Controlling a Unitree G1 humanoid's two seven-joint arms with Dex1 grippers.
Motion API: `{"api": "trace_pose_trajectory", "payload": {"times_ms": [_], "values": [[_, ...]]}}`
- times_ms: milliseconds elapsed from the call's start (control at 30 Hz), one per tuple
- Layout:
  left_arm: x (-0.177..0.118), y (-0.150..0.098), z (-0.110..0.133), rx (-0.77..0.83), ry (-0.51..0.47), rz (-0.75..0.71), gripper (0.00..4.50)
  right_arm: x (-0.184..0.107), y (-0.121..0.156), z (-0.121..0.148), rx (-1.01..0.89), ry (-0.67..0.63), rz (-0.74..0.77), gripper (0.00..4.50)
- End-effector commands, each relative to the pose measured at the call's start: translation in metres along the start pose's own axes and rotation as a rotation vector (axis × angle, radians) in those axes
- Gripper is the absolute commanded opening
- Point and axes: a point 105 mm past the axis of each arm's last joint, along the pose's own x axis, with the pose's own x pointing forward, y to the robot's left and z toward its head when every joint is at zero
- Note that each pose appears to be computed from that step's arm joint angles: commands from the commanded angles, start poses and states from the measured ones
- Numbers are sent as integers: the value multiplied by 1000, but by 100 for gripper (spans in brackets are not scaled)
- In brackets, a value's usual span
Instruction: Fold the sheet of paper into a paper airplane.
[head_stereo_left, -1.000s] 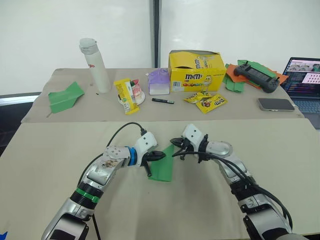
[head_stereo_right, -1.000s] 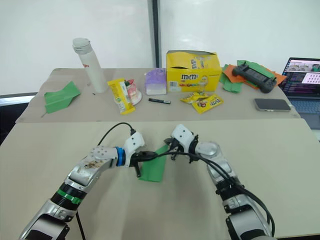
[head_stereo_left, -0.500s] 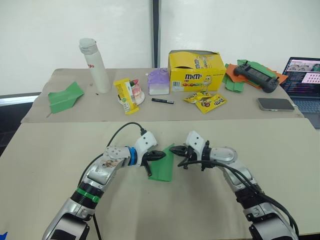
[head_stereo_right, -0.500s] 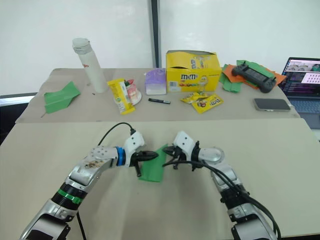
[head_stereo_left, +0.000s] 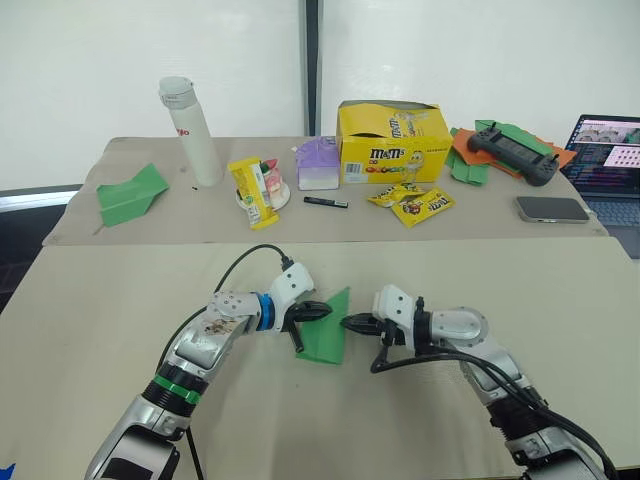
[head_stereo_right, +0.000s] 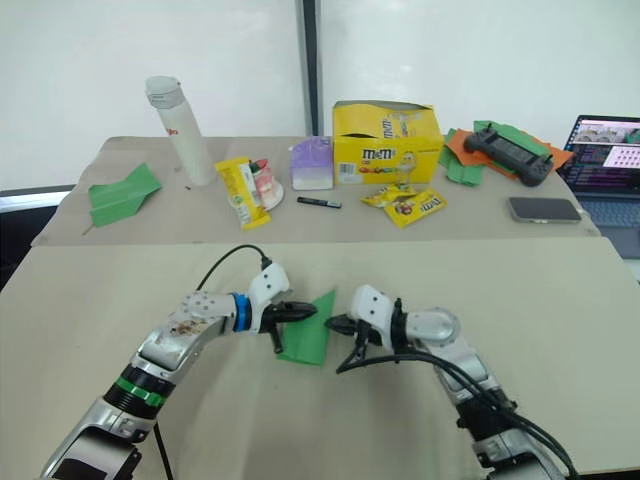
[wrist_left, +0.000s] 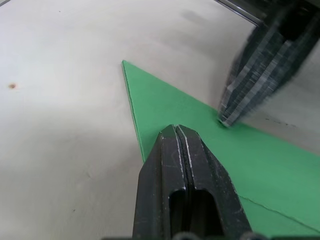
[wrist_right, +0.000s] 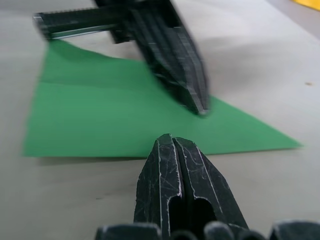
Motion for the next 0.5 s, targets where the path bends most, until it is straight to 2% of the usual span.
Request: {"api": "trace_pose_trajectory", "payload": {"times_ms": [33, 500], "values": [[0, -2, -21, -43, 73, 7, 2, 3, 21, -8, -4, 37, 86, 0], [-2, -2, -20, -42, 85, -18, 2, -9, 70, -18, 36, 58, 162, 0]]}}
